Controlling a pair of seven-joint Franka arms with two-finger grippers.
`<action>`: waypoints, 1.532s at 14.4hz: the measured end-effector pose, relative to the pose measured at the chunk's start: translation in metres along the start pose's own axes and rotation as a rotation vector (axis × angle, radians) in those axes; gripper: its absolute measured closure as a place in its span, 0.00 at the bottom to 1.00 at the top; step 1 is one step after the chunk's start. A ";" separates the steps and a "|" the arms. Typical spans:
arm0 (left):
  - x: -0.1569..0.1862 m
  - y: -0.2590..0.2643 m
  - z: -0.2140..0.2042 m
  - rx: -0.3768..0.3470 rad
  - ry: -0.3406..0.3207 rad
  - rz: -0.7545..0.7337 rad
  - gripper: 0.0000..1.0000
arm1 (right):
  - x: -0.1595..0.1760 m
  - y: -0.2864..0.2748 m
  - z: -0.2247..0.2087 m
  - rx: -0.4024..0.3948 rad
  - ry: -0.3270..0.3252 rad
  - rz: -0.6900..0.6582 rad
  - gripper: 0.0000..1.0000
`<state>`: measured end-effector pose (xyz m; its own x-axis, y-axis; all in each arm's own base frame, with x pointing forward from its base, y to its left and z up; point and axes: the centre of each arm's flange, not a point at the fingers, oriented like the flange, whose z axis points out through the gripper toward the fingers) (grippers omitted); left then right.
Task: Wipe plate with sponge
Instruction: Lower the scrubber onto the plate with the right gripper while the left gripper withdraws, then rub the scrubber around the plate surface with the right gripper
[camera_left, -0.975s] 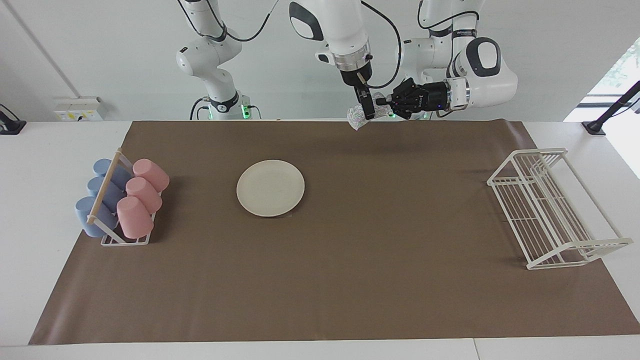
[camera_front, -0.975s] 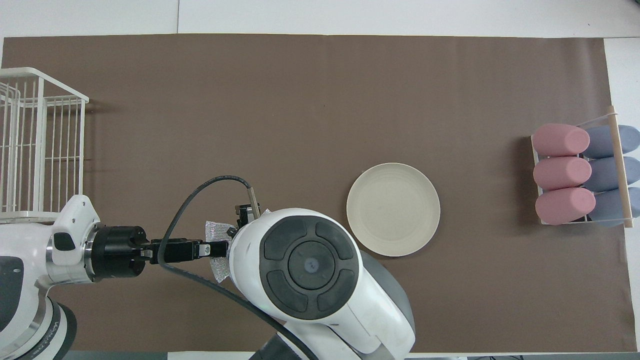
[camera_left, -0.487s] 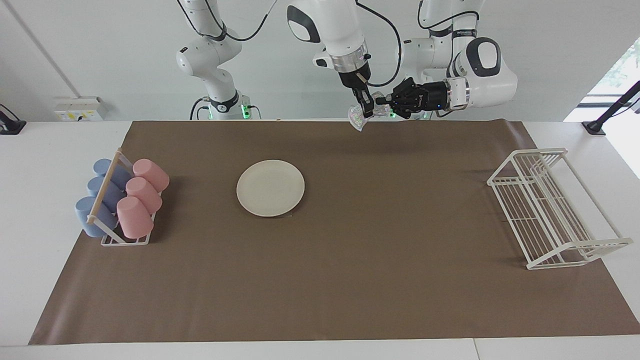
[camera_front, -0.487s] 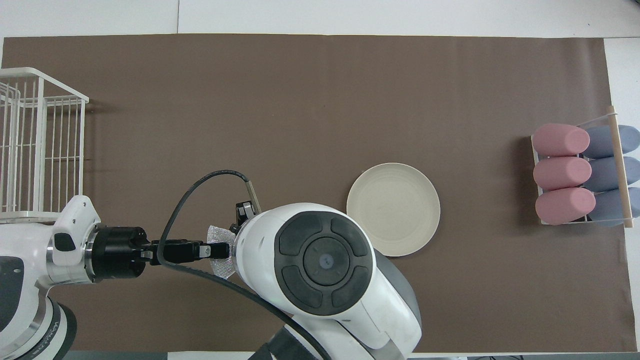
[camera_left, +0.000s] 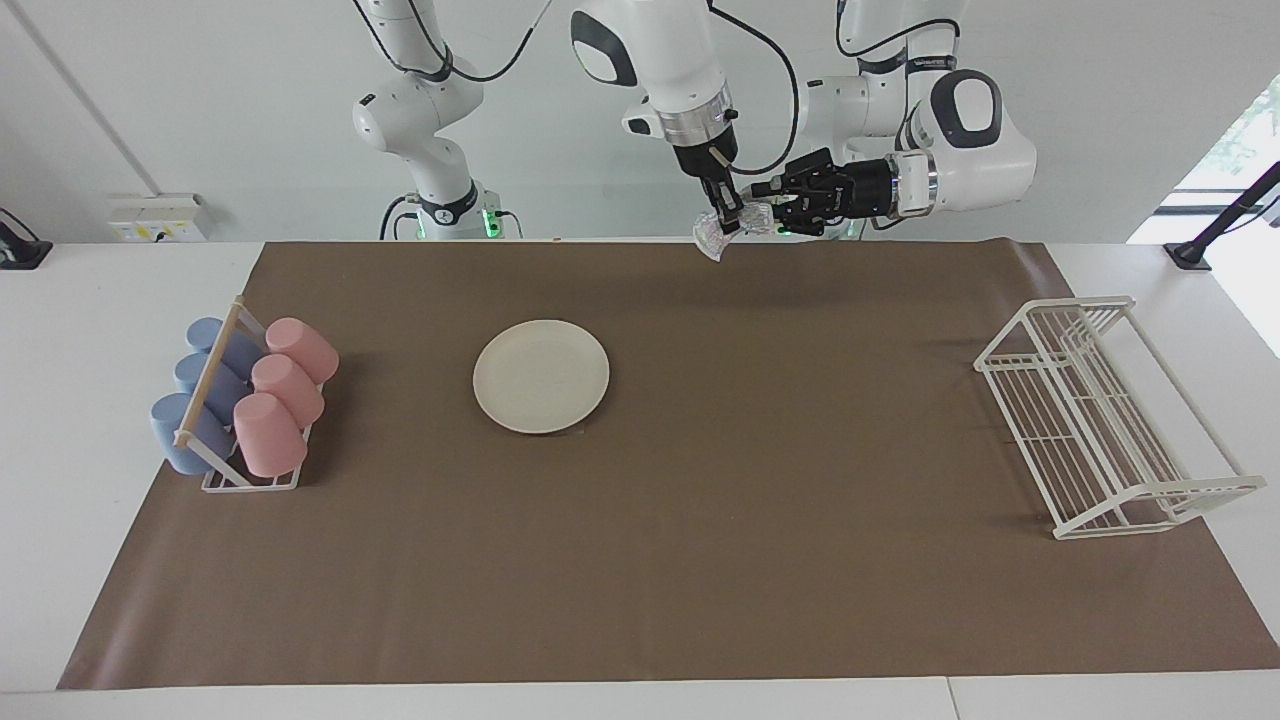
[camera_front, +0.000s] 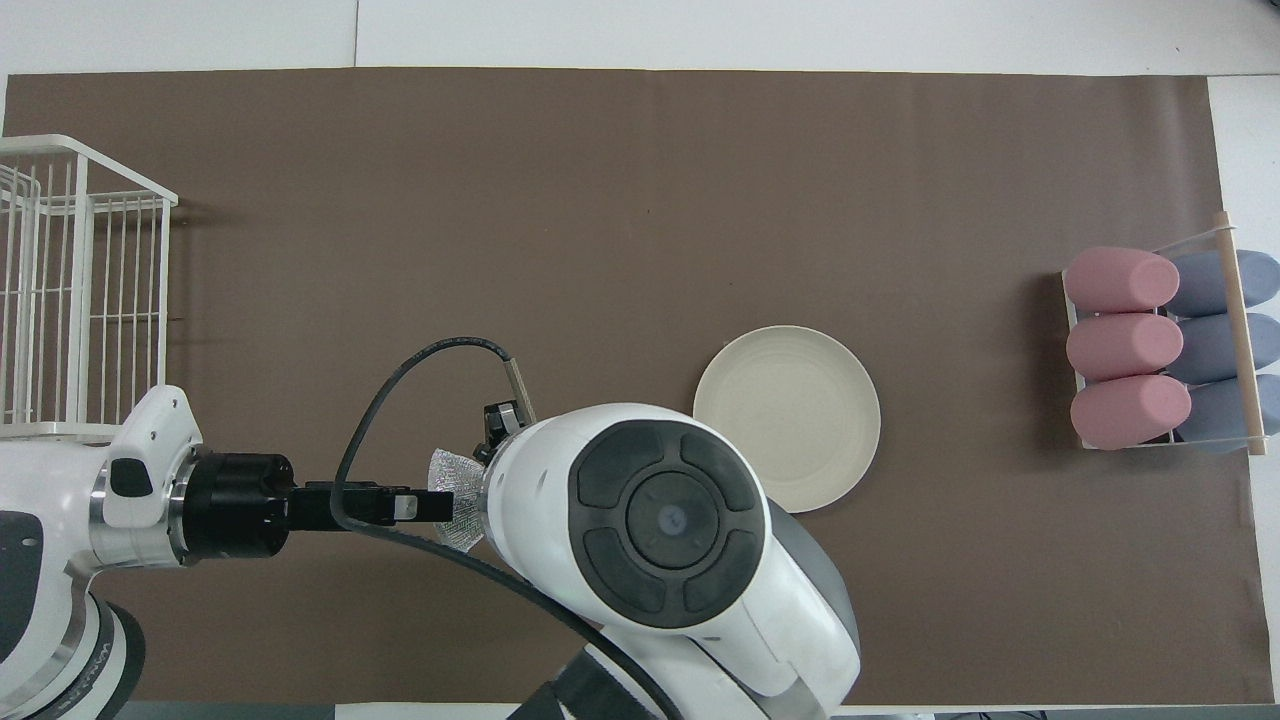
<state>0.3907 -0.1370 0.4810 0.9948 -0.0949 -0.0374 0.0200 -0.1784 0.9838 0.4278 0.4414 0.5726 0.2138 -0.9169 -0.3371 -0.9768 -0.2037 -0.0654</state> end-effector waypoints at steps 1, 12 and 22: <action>0.000 0.001 0.000 0.005 -0.002 -0.005 0.30 | 0.014 -0.005 -0.004 0.002 0.007 0.002 0.89; 0.006 -0.014 -0.074 0.310 0.038 -0.053 0.00 | 0.258 0.025 0.145 -0.156 0.127 -0.219 0.89; 0.028 0.026 -0.148 0.925 0.002 -0.050 0.00 | 0.332 0.053 0.167 -0.123 0.124 -0.355 0.89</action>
<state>0.4337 0.0009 0.5317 0.9951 -0.0646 -0.0754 -0.0239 -0.8933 0.4489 0.4459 0.1838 0.3006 0.5452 -0.8148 -0.1971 -0.8351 -0.5485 -0.0421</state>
